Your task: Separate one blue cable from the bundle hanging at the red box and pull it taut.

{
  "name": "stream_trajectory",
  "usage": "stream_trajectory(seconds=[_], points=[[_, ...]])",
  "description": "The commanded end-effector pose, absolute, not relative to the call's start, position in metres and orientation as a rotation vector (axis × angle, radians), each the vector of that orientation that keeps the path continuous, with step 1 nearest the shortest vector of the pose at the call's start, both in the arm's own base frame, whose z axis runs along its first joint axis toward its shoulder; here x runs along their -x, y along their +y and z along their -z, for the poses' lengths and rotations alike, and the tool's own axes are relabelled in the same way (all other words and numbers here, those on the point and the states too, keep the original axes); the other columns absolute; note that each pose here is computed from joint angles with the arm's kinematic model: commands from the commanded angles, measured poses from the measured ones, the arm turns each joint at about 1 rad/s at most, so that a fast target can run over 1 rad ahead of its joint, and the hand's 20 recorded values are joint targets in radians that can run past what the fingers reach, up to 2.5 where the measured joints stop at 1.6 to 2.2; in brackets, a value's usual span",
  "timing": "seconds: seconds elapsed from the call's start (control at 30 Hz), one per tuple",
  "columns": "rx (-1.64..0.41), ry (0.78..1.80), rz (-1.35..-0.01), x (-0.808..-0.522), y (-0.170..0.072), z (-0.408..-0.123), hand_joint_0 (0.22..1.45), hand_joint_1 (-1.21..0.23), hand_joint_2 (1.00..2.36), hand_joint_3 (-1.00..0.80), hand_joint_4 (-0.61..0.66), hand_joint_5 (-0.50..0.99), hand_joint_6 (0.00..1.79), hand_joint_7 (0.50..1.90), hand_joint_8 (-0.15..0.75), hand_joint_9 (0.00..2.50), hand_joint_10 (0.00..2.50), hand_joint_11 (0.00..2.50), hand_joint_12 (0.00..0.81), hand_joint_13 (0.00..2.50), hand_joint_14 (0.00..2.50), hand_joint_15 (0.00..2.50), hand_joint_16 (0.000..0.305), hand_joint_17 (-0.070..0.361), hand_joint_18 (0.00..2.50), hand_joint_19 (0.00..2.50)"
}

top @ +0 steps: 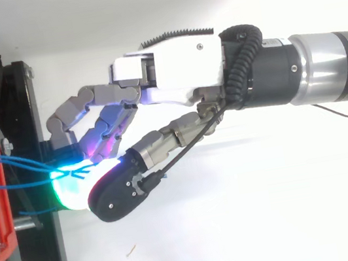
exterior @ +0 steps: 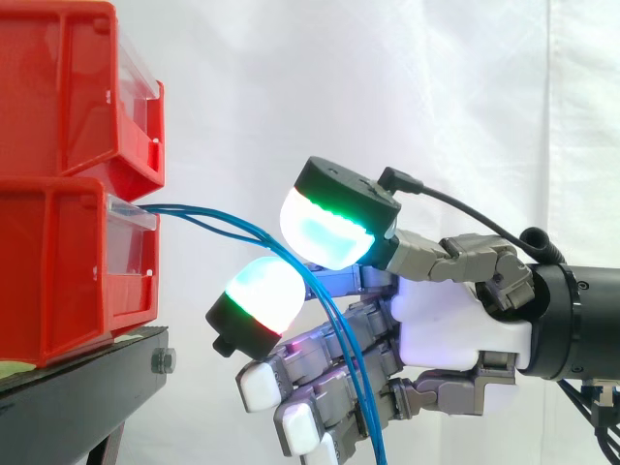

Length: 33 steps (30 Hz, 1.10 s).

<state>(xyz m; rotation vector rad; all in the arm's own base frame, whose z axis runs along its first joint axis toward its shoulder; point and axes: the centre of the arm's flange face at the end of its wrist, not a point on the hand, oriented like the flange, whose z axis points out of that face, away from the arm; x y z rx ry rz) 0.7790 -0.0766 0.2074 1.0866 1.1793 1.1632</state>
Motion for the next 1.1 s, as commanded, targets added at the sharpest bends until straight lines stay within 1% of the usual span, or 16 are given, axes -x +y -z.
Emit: stream_trajectory(seconds=[0.0,0.1,0.2,0.3,0.37,0.4,0.43,0.5,0.53,0.57,0.6,0.7,0.8,1.0,1.03,1.07], points=[[-1.086,1.183,-1.162,-0.7789,-0.0755,-0.2069,0.61,-0.61,1.01,-0.32,0.11,-0.09,0.71,1.19,0.332,0.89,0.02,0.54,0.35,0.95,0.02,0.48,0.043,0.096,0.89,0.45],[-1.085,1.182,-1.163,-0.7788,-0.0755,-0.2081,0.6,-0.67,1.01,-0.24,0.16,-0.12,0.74,1.1,0.351,0.87,0.01,0.55,0.378,0.94,0.02,0.48,0.048,0.109,0.92,0.43],[-1.088,1.184,-1.162,-0.7788,-0.0755,-0.2068,0.6,-0.73,1.01,-0.22,0.19,-0.15,0.78,1.04,0.355,0.84,0.02,0.57,0.391,0.94,0.02,0.48,0.051,0.115,0.94,0.42],[-1.088,1.181,-1.162,-0.7787,-0.0757,-0.208,0.61,-0.77,1.01,-0.25,0.19,-0.17,0.82,1.0,0.337,0.82,0.02,0.6,0.39,0.93,0.02,0.49,0.05,0.112,0.91,0.45],[-1.09,1.186,-1.161,-0.7785,-0.0755,-0.2064,0.56,-0.78,1.01,-0.34,0.2,-0.18,0.82,1.0,0.326,0.8,0.02,0.6,0.386,0.93,0.02,0.51,0.05,0.113,0.9,0.47],[-1.089,1.185,-1.162,-0.7787,-0.0755,-0.2082,0.54,-0.75,1.0,-0.44,0.2,-0.18,0.81,1.0,0.326,0.8,0.02,0.61,0.385,0.93,0.02,0.51,0.051,0.115,0.9,0.48],[-1.094,1.187,-1.159,-0.7782,-0.0757,-0.2061,0.52,-0.72,1.0,-0.5,0.2,-0.18,0.81,0.99,0.331,0.8,0.02,0.6,0.386,0.94,0.02,0.51,0.052,0.117,0.91,0.49],[-1.097,1.189,-1.159,-0.7782,-0.0757,-0.2063,0.5,-0.64,1.0,-0.5,0.21,-0.17,0.8,0.98,0.34,0.82,0.02,0.59,0.385,0.94,0.02,0.5,0.053,0.12,0.92,0.49],[-1.101,1.192,-1.158,-0.7775,-0.0758,-0.2069,0.51,-0.54,1.0,-0.5,0.21,-0.17,0.78,0.98,0.34,0.83,0.02,0.59,0.381,0.93,0.02,0.5,0.053,0.119,0.92,0.5],[-1.103,1.197,-1.157,-0.777,-0.0746,-0.2058,0.52,-0.51,1.0,-0.5,0.2,-0.16,0.77,1.0,0.342,0.84,0.02,0.59,0.375,0.93,0.02,0.51,0.053,0.119,0.92,0.5],[-1.103,1.196,-1.155,-0.7769,-0.0758,-0.2058,0.54,-0.43,1.0,-0.5,0.19,-0.16,0.76,1.01,0.332,0.84,0.02,0.58,0.364,0.92,0.02,0.5,0.052,0.116,0.91,0.52],[-1.102,1.2,-1.156,-0.7768,-0.0745,-0.2057,0.58,-0.38,1.0,-0.48,0.17,-0.14,0.68,1.1,0.329,0.84,0.02,0.57,0.356,0.92,0.02,0.52,0.051,0.115,0.9,0.54],[-1.098,1.196,-1.155,-0.7774,-0.0756,-0.2051,0.59,-0.41,1.0,-0.44,0.17,-0.14,0.68,1.11,0.329,0.85,0.02,0.59,0.356,0.93,0.02,0.52,0.051,0.115,0.91,0.55],[-1.097,1.182,-1.148,-0.7788,-0.0798,-0.2083,0.62,-0.62,1.01,-0.33,0.18,-0.14,0.67,1.13,0.328,0.85,0.02,0.61,0.365,0.95,0.02,0.53,0.051,0.114,0.93,0.53],[-1.098,1.18,-1.148,-0.7787,-0.081,-0.2083,0.61,-0.68,1.01,-0.31,0.18,-0.14,0.68,1.11,0.336,0.86,0.02,0.61,0.379,0.96,0.02,0.52,0.053,0.119,0.95,0.52],[-1.097,1.181,-1.147,-0.7787,-0.081,-0.2083,0.61,-0.69,1.01,-0.29,0.19,-0.14,0.69,1.09,0.339,0.85,0.02,0.6,0.383,0.95,0.02,0.52,0.054,0.122,0.96,0.51]])
